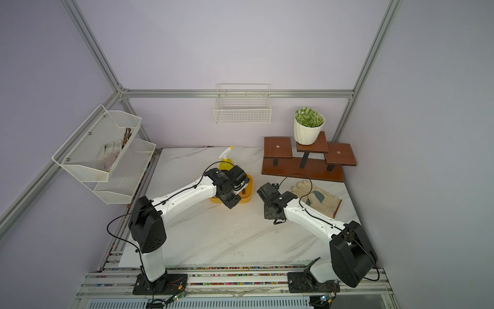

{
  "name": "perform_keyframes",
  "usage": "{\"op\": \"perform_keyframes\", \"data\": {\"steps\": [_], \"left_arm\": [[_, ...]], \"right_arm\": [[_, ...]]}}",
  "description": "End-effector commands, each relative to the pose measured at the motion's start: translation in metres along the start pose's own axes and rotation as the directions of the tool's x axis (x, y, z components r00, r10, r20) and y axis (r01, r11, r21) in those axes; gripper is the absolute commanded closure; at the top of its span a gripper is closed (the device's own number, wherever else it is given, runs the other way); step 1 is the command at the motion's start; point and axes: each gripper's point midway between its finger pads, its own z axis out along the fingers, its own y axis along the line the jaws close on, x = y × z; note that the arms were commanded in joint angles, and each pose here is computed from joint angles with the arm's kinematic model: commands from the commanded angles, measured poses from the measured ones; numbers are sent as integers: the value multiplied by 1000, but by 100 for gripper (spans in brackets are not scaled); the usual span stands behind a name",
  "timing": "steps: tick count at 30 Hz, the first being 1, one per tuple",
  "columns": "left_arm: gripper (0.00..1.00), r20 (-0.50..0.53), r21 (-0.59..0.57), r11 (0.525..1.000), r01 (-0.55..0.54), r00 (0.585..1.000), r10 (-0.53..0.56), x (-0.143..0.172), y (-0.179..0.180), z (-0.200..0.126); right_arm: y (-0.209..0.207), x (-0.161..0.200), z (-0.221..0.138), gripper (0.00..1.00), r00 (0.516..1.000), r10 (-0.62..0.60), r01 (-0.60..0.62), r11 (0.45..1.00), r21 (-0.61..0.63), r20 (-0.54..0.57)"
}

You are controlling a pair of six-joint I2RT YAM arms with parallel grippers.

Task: Put the usb flash drive into the storage box
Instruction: Place the USB flash in the storage box.

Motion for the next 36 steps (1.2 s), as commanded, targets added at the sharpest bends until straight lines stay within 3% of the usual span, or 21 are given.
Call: {"op": "perform_keyframes", "data": {"steps": [1, 7, 16, 36], "left_arm": [[100, -4, -79, 994, 80, 997, -81, -1, 34, -12], [100, 25, -152, 967, 206, 979, -205, -7, 73, 5], [100, 4, -168, 947, 272, 961, -276, -12, 91, 54], [100, -22, -125, 922, 368, 928, -373, -1, 104, 105]], "right_arm": [[8, -19, -6, 100, 999, 8, -7, 1000, -27, 42], [14, -33, -3, 100, 999, 2, -1, 1000, -28, 39], [23, -52, 4, 100, 1000, -10, 11, 999, -34, 27], [24, -53, 15, 100, 1000, -16, 16, 999, -45, -1]]}}
